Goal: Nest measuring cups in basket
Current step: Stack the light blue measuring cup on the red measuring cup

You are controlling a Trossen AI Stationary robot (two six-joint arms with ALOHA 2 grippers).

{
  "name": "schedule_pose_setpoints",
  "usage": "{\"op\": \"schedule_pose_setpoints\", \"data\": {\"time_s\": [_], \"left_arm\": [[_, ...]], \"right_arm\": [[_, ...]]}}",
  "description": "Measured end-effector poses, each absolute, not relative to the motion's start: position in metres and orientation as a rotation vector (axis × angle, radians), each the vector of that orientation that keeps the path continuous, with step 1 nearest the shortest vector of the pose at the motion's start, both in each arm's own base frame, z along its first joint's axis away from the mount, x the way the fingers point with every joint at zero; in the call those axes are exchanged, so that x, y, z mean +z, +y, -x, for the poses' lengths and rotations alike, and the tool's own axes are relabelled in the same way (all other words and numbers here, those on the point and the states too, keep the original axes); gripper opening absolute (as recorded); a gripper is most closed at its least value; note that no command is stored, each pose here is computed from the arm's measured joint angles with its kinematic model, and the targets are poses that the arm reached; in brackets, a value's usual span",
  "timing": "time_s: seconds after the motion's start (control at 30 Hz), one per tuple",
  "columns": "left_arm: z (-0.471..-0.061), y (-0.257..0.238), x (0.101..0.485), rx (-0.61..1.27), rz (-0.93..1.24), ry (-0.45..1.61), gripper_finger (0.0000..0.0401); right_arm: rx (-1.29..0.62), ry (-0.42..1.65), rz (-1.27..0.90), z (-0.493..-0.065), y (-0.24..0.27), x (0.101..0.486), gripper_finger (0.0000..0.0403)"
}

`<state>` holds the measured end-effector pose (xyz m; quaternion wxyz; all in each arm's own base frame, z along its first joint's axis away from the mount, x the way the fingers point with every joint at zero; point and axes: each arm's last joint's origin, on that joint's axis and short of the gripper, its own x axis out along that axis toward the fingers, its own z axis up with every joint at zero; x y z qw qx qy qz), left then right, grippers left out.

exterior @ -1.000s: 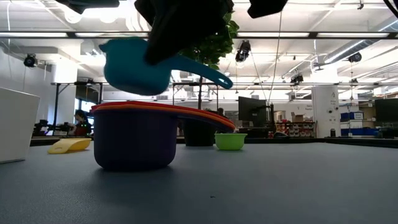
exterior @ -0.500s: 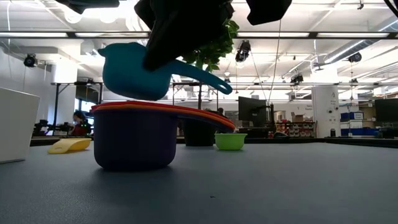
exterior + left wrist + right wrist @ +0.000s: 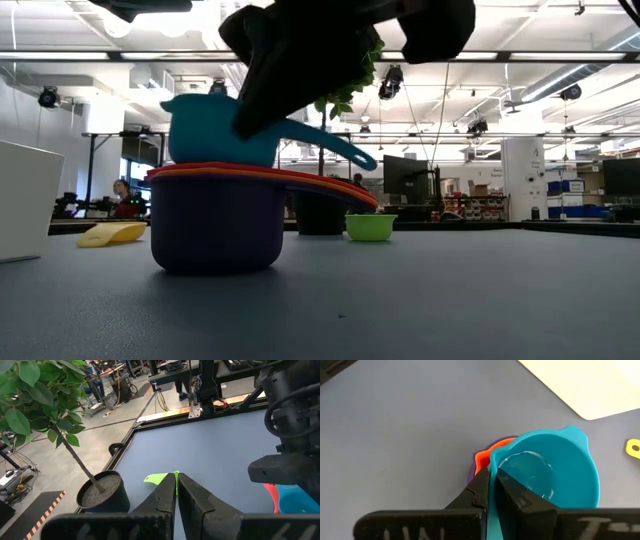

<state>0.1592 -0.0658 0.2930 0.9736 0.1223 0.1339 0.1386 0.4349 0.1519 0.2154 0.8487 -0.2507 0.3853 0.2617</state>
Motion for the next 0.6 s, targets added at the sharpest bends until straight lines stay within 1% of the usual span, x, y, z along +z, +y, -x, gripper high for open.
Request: {"op": "schedule_pose_setpoints", "data": {"time_s": [0.27, 0.43, 0.6], "left_arm": [[-0.1591, -0.0659, 0.293, 0.28, -0.247, 0.27, 0.0], [-0.1592, -0.0658, 0.293, 0.28, -0.247, 0.27, 0.0], [-0.1591, -0.0659, 0.293, 0.279, -0.247, 0.27, 0.0]], "right_arm": [[0.54, 0.79, 0.563, -0.4363, 0.1518, 0.2159, 0.0009], [0.52, 0.8, 0.531, -0.4363, 0.1516, 0.2159, 0.0011], [0.497, 0.811, 0.489, -0.4369, 0.1498, 0.2158, 0.0036]]}}
